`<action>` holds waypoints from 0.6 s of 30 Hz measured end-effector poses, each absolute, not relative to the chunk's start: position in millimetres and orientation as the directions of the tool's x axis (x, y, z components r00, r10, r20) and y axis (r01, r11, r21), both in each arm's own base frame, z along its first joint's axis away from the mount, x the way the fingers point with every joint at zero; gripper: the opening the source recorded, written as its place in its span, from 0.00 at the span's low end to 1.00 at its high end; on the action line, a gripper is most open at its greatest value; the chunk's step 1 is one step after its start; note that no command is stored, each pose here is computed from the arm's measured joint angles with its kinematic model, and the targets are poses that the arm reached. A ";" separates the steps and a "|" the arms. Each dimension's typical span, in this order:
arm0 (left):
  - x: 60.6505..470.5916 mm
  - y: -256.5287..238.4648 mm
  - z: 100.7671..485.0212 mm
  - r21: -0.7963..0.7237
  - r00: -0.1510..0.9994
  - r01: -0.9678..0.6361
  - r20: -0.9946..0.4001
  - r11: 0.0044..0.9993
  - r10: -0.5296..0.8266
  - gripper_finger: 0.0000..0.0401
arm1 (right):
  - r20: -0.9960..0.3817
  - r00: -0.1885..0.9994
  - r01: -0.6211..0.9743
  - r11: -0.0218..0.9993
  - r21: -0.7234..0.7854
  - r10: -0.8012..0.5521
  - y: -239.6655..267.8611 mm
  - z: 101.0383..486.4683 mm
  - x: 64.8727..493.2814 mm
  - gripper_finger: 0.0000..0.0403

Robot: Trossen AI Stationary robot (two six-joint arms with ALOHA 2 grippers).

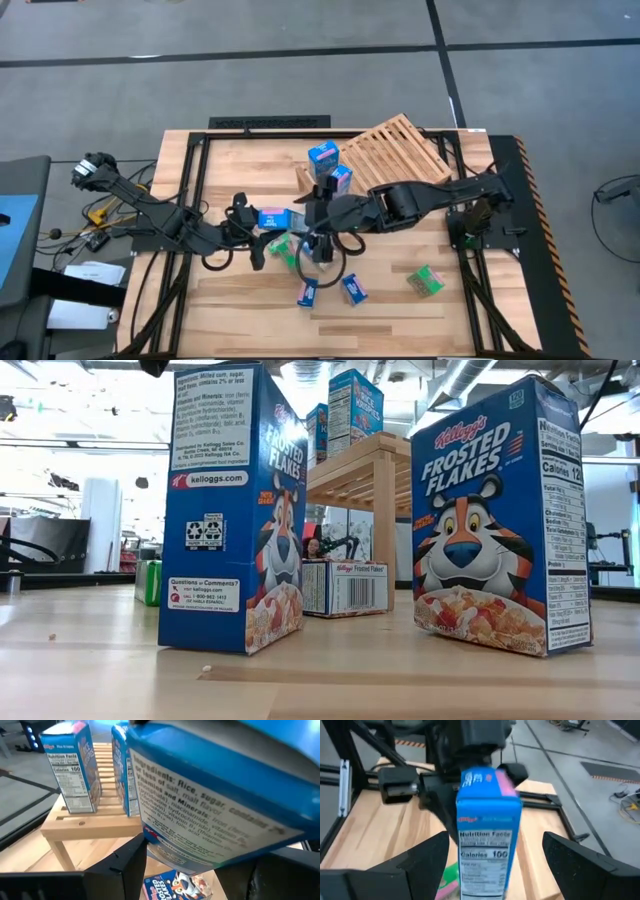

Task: Stack cereal on shelf
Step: Put the light blue cereal box aligned with the other light blue cereal boxes on the shelf

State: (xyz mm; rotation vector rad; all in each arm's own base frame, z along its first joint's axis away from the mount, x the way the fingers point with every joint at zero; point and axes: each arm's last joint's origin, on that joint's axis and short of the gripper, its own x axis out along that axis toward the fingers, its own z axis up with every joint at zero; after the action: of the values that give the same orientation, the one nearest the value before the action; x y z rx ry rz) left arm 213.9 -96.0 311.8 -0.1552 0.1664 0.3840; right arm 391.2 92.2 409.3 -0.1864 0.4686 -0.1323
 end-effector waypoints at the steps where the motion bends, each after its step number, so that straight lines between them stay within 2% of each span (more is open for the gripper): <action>1: 214.2 -96.1 312.9 -0.120 0.916 -0.382 -0.182 0.916 0.358 0.46 | -0.442 0.883 0.070 0.977 -0.203 -0.155 92.4 407.9 392.0 0.86; 8: 214.4 -96.1 314.2 -0.113 0.916 -0.385 -0.172 0.916 0.364 0.46 | -0.414 0.900 0.064 0.981 -0.184 -0.137 91.2 411.0 394.1 0.86; 18: 214.7 -96.0 315.2 -0.115 0.917 -0.385 -0.164 0.916 0.364 0.46 | -0.401 0.907 0.060 0.982 -0.181 -0.129 84.2 412.3 396.9 0.80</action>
State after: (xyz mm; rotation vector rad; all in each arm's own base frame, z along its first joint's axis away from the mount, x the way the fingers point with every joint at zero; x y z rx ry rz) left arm 214.7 -96.0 315.2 -0.1459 0.1409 0.3867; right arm 396.9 84.2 412.3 -0.1668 0.4241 -0.0981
